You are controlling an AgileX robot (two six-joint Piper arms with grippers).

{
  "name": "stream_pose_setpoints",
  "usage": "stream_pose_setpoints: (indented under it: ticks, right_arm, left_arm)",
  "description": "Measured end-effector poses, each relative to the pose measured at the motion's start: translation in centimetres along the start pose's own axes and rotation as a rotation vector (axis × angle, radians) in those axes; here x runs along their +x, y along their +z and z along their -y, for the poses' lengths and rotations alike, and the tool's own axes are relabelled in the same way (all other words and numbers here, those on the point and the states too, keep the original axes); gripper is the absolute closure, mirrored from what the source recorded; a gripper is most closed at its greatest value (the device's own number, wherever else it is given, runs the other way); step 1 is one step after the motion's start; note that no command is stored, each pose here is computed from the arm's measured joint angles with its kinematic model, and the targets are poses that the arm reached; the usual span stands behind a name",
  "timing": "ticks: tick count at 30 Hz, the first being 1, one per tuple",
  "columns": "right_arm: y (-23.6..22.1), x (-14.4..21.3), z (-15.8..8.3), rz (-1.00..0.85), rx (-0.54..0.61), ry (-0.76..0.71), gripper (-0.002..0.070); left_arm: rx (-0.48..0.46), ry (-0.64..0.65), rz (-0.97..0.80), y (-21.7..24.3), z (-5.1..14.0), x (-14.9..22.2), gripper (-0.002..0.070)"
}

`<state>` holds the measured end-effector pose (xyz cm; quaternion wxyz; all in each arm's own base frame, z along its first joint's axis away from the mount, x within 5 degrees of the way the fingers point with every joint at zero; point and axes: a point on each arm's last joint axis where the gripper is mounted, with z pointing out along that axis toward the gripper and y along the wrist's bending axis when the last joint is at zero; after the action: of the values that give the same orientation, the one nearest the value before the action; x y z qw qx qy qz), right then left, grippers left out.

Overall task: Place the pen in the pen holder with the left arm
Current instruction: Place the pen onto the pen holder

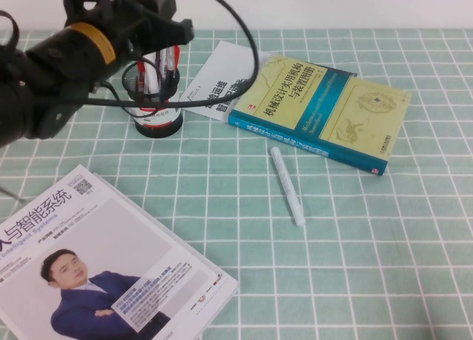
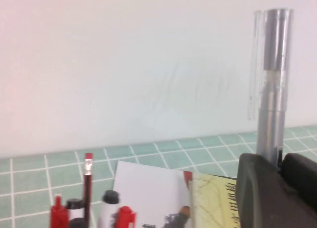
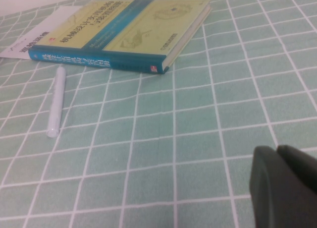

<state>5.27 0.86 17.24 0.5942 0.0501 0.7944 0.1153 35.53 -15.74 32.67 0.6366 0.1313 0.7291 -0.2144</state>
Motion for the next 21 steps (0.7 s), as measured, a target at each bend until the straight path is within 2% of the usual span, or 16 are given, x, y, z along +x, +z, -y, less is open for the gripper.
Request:
stream_pose_setpoints:
  ticks: [11, 21]
  right_arm:
    - [0.0, 0.0, 0.0, 0.0, 0.0, 0.0, 0.0696]
    - [0.0, 0.0, 0.0, 0.0, 0.0, 0.0, 0.0696]
  left_arm:
    - [-0.027, -0.029, -0.01, 4.5, -4.3, 4.7, 0.0635]
    - [-0.037, 0.017, -0.01, 8.2, -5.5, 5.7, 0.0635]
